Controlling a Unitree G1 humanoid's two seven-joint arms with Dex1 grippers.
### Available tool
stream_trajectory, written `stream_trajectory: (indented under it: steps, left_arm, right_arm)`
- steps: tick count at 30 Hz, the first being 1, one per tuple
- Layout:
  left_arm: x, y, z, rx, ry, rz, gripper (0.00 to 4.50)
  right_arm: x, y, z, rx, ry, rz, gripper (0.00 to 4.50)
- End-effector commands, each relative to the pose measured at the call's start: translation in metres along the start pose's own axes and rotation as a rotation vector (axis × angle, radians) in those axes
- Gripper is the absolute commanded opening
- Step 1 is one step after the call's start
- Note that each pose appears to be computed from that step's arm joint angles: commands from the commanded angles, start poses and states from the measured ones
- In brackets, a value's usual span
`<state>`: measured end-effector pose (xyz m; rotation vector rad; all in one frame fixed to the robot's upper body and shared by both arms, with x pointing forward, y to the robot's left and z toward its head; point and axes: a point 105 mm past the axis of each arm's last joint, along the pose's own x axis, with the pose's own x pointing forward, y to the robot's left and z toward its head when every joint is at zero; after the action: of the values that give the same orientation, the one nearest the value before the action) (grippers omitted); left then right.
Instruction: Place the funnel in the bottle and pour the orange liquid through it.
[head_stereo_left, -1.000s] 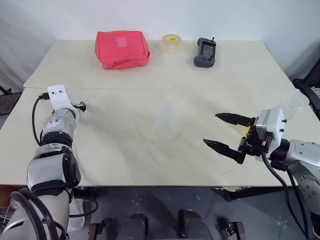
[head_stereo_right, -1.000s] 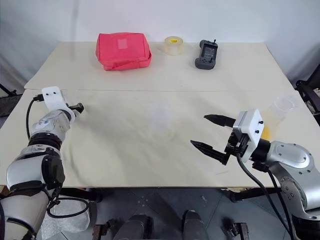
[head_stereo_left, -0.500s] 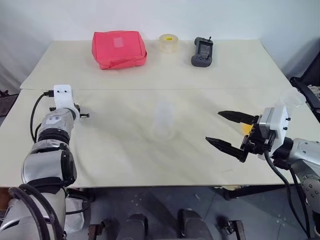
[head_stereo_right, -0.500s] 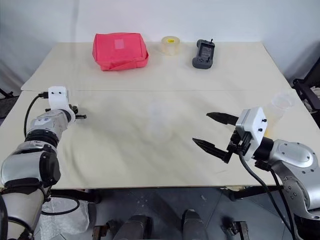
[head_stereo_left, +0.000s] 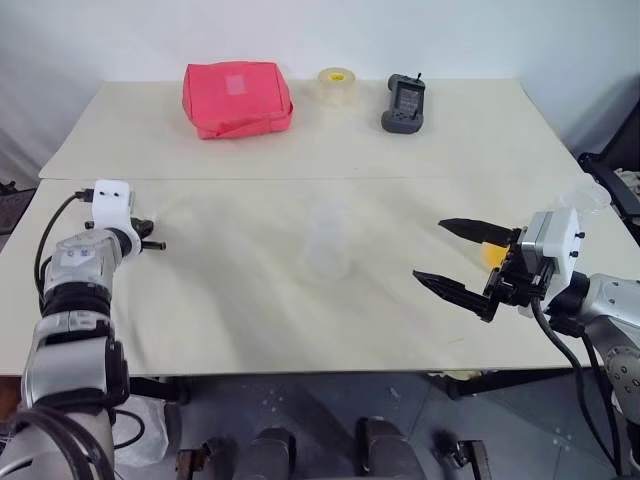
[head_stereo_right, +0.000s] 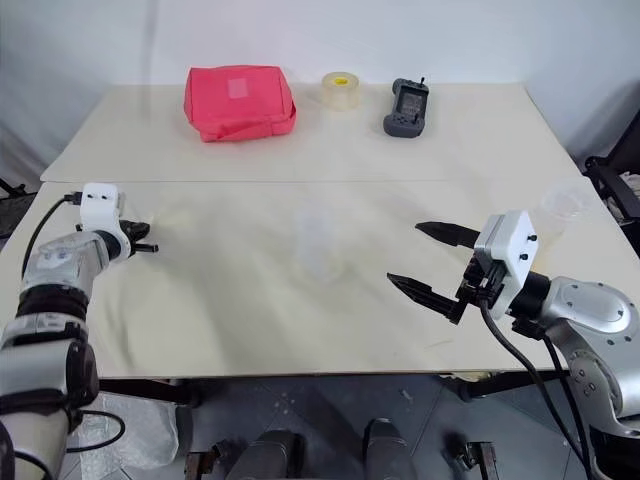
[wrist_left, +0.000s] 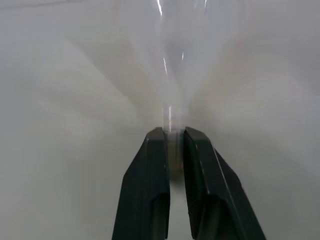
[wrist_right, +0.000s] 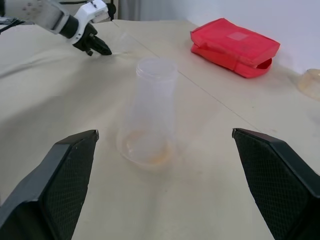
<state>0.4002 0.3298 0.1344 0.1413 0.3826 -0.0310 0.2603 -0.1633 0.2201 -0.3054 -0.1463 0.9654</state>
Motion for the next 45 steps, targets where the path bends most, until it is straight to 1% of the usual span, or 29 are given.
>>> stream_trajectory:
  steps: [1, 3, 4, 7, 11, 12, 15, 22, 27, 28, 31, 36, 41, 42, 45]
  left_arm:
    - [-0.024, -0.029, 0.01, 0.079, -0.07, -0.186, 0.1]
    - [-0.034, -0.041, 0.007, 0.094, -0.068, -0.244, 0.1]
    - [-0.041, -0.057, 0.006, 0.108, -0.082, -0.329, 0.1]
    - [-0.057, -0.091, 0.001, 0.147, -0.103, -0.509, 0.1]
    - [-0.067, -0.12, -0.003, 0.244, -0.128, -0.694, 0.1]
    - [-0.067, -0.123, -0.005, 0.276, -0.124, -0.721, 0.1]
    - [-0.065, -0.132, -0.008, 0.377, -0.167, -0.811, 0.1]
    - [-0.052, -0.129, -0.022, 0.484, -0.094, -0.855, 0.1]
    - [-0.051, -0.127, -0.027, 0.477, -0.065, -0.852, 0.1]
    - [-0.05, -0.126, -0.026, 0.478, -0.062, -0.84, 0.81]
    - [-0.047, -0.123, -0.026, 0.464, -0.052, -0.815, 1.59]
    - [-0.051, -0.124, -0.026, 0.445, -0.039, -0.831, 2.99]
    - [-0.056, -0.115, -0.017, 0.411, -0.049, -0.808, 4.37]
    - [-0.057, -0.11, -0.014, 0.42, -0.058, -0.794, 4.44]
    - [-0.061, -0.101, -0.003, 0.47, -0.104, -0.776, 4.44]
  right_arm:
    - [-0.002, 0.0, 0.009, -0.034, -0.018, 0.007, 4.5]
    - [-0.002, 0.0, 0.009, -0.031, -0.017, 0.009, 4.5]
    - [-0.002, 0.0, 0.008, -0.029, -0.017, 0.012, 4.5]
    - [0.001, -0.001, 0.008, -0.023, -0.02, 0.021, 4.5]
    - [0.006, -0.002, 0.007, -0.019, -0.031, 0.035, 4.5]
    - [0.008, -0.002, 0.007, -0.019, -0.034, 0.039, 4.5]
    - [0.011, -0.002, 0.007, -0.016, -0.039, 0.046, 4.5]
    - [0.012, 0.0, 0.006, -0.014, -0.046, 0.043, 4.5]
    - [0.01, 0.002, 0.005, -0.01, -0.049, 0.031, 4.5]
    - [0.01, 0.002, 0.004, -0.01, -0.048, 0.03, 4.5]
    - [0.009, 0.002, 0.004, -0.011, -0.048, 0.025, 4.5]
    - [0.008, 0.001, 0.004, -0.016, -0.044, 0.023, 4.5]
    - [0.008, 0.001, 0.004, -0.02, -0.043, 0.021, 4.5]
    - [0.008, 0.0, 0.004, -0.019, -0.042, 0.02, 4.5]
    - [0.007, 0.0, 0.003, -0.019, -0.04, 0.017, 4.5]
